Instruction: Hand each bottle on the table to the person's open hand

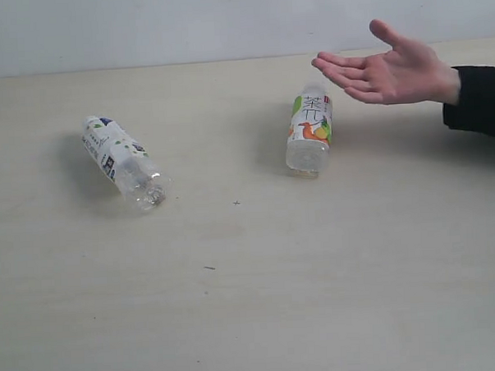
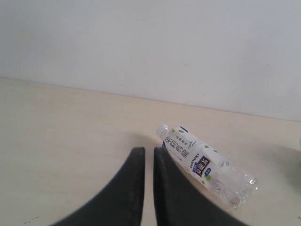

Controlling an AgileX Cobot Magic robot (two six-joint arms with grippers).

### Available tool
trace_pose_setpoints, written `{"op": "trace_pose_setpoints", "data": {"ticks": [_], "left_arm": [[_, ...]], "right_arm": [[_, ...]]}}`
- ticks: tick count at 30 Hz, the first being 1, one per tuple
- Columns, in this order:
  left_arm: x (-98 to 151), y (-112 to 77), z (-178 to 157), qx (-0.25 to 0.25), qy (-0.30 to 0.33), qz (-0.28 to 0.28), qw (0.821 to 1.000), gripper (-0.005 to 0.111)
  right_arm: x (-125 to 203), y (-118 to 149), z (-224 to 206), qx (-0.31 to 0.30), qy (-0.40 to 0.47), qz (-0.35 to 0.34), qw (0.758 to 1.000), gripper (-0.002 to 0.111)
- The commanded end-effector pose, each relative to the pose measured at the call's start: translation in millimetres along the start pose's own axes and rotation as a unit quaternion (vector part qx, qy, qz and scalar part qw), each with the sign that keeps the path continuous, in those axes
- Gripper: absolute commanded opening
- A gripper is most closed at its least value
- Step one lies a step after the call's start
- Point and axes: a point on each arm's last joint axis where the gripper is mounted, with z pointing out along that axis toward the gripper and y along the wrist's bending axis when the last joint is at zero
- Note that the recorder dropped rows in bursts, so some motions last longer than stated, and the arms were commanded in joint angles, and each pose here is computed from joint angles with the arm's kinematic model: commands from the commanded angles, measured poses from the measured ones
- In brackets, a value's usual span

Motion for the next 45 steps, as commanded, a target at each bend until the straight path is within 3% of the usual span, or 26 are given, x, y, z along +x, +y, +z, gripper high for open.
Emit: {"op": "trace_pose_setpoints", "data": {"ticks": [1,5,7,8,11,17,19,22,24,25,28,30,33,36,39,45], "left_arm": [[0,-0.4,0,0.004,-0.003,0.0,1.0,0.01],[0,-0.4,0,0.004,-0.003,0.0,1.0,0.01],[0,-0.4,0,0.004,-0.003,0.0,1.0,0.01],[0,-0.4,0,0.004,-0.003,0.0,1.0,0.01],[0,-0.4,0,0.004,-0.003,0.0,1.0,0.01],[0,-0.4,0,0.004,-0.003,0.0,1.0,0.01],[0,-0.4,0,0.004,-0.003,0.0,1.0,0.01],[0,-0.4,0,0.004,-0.003,0.0,1.0,0.01],[0,-0.4,0,0.004,-0.003,0.0,1.0,0.01],[0,-0.4,0,0.004,-0.003,0.0,1.0,0.01],[0,-0.4,0,0.004,-0.003,0.0,1.0,0.01],[0,-0.4,0,0.004,-0.003,0.0,1.0,0.01],[0,-0.4,0,0.004,-0.003,0.0,1.0,0.01],[0,-0.4,0,0.004,-0.003,0.0,1.0,0.01],[0,-0.4,0,0.004,-0.003,0.0,1.0,0.01],[0,-0.4,0,0.004,-0.003,0.0,1.0,0.01]], "right_arm": [[1,0,0,0.002,-0.002,0.002,1.0,0.001],[-6,-4,-1,0.022,-0.036,0.004,0.999,0.001],[-12,-5,-1,0.028,-0.067,0.044,0.996,0.001],[-16,-7,-2,0.034,-0.093,0.078,0.992,0.001],[-25,-13,-5,0.03,-0.154,0.272,0.949,0.001],[-24,-12,-5,0.03,-0.149,0.255,0.955,0.001],[-25,-14,-5,0.033,-0.161,0.292,0.942,0.001],[-30,-28,3,0.096,-0.177,0.322,0.925,0.001],[-42,-29,30,0.097,-0.107,0.267,0.953,0.001],[-56,-25,54,0.062,-0.037,0.207,0.976,0.001],[-75,-16,104,-0.031,0.121,0.138,0.983,0.001],[-69,-10,161,-0.121,0.285,0.138,0.941,0.001],[-49,-12,205,-0.165,0.391,0.129,0.896,0.001],[-27,-20,237,-0.15,0.45,0.134,0.87,0.001],[9,-32,268,-0.089,0.523,0.153,0.834,0.002],[38,-34,276,-0.081,0.583,0.155,0.794,0.001]]}}
